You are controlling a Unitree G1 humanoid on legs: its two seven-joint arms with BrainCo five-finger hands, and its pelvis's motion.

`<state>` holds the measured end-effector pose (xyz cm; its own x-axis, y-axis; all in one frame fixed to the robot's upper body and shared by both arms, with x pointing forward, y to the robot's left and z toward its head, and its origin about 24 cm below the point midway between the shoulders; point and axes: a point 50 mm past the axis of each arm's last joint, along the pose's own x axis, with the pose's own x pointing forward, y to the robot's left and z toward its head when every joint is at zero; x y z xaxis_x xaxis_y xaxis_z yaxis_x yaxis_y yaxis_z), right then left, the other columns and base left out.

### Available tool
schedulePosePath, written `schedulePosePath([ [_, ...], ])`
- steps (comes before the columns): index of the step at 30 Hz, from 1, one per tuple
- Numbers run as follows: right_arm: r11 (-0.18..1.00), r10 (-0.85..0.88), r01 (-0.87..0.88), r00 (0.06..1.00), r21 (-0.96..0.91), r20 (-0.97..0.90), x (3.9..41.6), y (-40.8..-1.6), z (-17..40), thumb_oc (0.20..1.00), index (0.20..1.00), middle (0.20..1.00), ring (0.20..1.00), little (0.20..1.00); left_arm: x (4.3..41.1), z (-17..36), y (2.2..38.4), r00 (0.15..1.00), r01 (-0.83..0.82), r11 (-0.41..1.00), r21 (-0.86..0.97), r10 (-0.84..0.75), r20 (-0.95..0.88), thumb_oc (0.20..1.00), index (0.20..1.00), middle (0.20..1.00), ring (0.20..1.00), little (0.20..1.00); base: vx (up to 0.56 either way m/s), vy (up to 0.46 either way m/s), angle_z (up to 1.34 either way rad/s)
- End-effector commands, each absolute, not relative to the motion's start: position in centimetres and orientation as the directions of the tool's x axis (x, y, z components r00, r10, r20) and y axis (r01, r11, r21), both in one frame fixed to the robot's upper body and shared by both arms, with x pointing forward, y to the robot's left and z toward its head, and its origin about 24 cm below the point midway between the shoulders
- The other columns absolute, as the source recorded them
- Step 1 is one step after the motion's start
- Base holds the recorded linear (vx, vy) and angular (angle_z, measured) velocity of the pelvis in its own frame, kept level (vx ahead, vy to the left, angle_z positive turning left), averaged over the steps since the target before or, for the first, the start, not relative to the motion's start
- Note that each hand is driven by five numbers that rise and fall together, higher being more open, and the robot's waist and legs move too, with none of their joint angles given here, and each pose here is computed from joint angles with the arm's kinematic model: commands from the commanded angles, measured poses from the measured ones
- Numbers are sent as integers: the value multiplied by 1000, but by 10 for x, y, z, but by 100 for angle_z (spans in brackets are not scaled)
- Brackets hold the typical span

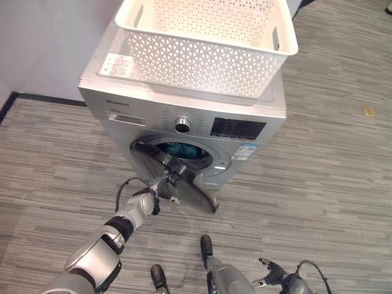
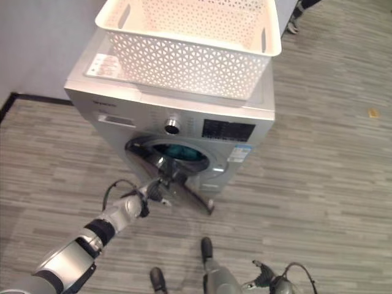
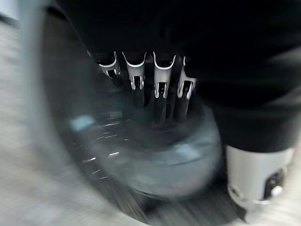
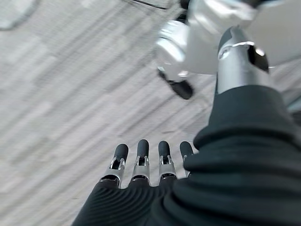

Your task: Grab the laundry basket,head to the washer,open it,put in the laundry and shut it.

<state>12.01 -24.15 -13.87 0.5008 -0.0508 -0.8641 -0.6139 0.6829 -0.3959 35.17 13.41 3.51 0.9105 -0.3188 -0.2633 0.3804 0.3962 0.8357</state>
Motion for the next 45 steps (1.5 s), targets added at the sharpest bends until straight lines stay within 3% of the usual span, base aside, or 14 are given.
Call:
schedulePosePath([
  [1, 654, -136, -657, 385, -374, -913, 96, -263, -147, 1000, 1000, 1000, 1000, 1000, 370, 93, 86, 877, 288, 487, 824, -481, -22, 1000, 1000, 1000, 1000, 1000, 50, -48, -12],
  [2, 666, -147, -673, 305, -323, -941, 76, -265, -152, 1000, 1000, 1000, 1000, 1000, 367, 97, 70, 849, 313, 483, 818, -529, -13, 1000, 1000, 1000, 1000, 1000, 55, -51, -4],
  [4, 682, -161, -664, 272, -306, -949, 66, -268, -154, 1000, 1000, 1000, 1000, 1000, 364, 98, 52, 823, 331, 476, 815, -569, -2, 1000, 1000, 1000, 1000, 1000, 27, -22, 0],
  [9, 709, -172, -614, 328, -348, -929, 78, -267, -152, 1000, 1000, 1000, 1000, 1000, 364, 94, 41, 836, 339, 529, 778, -548, 8, 1000, 1000, 1000, 1000, 1000, 6, -14, -2],
  [16, 749, -116, -548, 445, -372, -888, 105, -247, -149, 1000, 1000, 1000, 1000, 1000, 352, 78, 63, 885, 322, 706, 631, -460, 64, 1000, 1000, 1000, 1000, 1000, -5, -35, 4],
  [19, 791, -112, -492, 468, -363, -877, 114, -238, -149, 1000, 1000, 1000, 1000, 1000, 319, 32, 86, 918, 374, 847, 378, -396, -21, 1000, 1000, 1000, 1000, 1000, 13, -41, 14],
  [21, 806, -110, -476, 462, -351, -880, 112, -236, -151, 1000, 1000, 1000, 1000, 1000, 310, 21, 90, 920, 380, 859, 344, -389, -45, 1000, 1000, 1000, 1000, 1000, 3, -72, 38],
  [24, 847, -108, -432, 431, -310, -896, 103, -229, -156, 1000, 1000, 1000, 1000, 1000, 256, -46, 161, 940, 234, 955, 184, -175, -291, 1000, 1000, 1000, 1000, 1000, 28, -142, 66],
  [26, 852, -107, -429, 420, -301, -901, 100, -229, -157, 1000, 1000, 1000, 1000, 1000, 245, -55, 171, 934, 214, 959, 184, -146, -327, 1000, 1000, 1000, 1000, 1000, 26, -89, 37],
  [29, 873, -92, -400, 429, -280, -899, 103, -227, -156, 1000, 1000, 1000, 1000, 1000, 204, -80, 224, 889, 119, 951, 284, 25, -458, 1000, 1000, 1000, 1000, 1000, 11, -159, 25],
  [33, 877, -104, -393, 404, -275, -909, 99, -232, -157, 1000, 1000, 1000, 1000, 1000, 160, -108, 260, 771, 83, 925, 371, 176, -612, 1000, 1000, 1000, 1000, 1000, 34, -12, 27],
  [38, 876, -147, -380, 377, -297, -914, 92, -246, -156, 1000, 1000, 1000, 1000, 1000, 122, -135, 266, 600, 45, 927, 371, 272, -752, 1000, 1000, 1000, 1000, 1000, 41, 72, 27],
  [42, 871, -142, -404, 342, -281, -929, 82, -244, -159, 1000, 1000, 1000, 1000, 1000, 104, -145, 257, 540, -24, 947, 321, 283, -792, 1000, 1000, 1000, 1000, 1000, 95, 48, -23],
  [45, 872, -139, -411, 313, -266, -940, 75, -243, -161, 1000, 1000, 1000, 1000, 1000, 103, -147, 251, 545, 0, 954, 300, 251, -800, 1000, 1000, 1000, 1000, 1000, 87, 78, -15],
])
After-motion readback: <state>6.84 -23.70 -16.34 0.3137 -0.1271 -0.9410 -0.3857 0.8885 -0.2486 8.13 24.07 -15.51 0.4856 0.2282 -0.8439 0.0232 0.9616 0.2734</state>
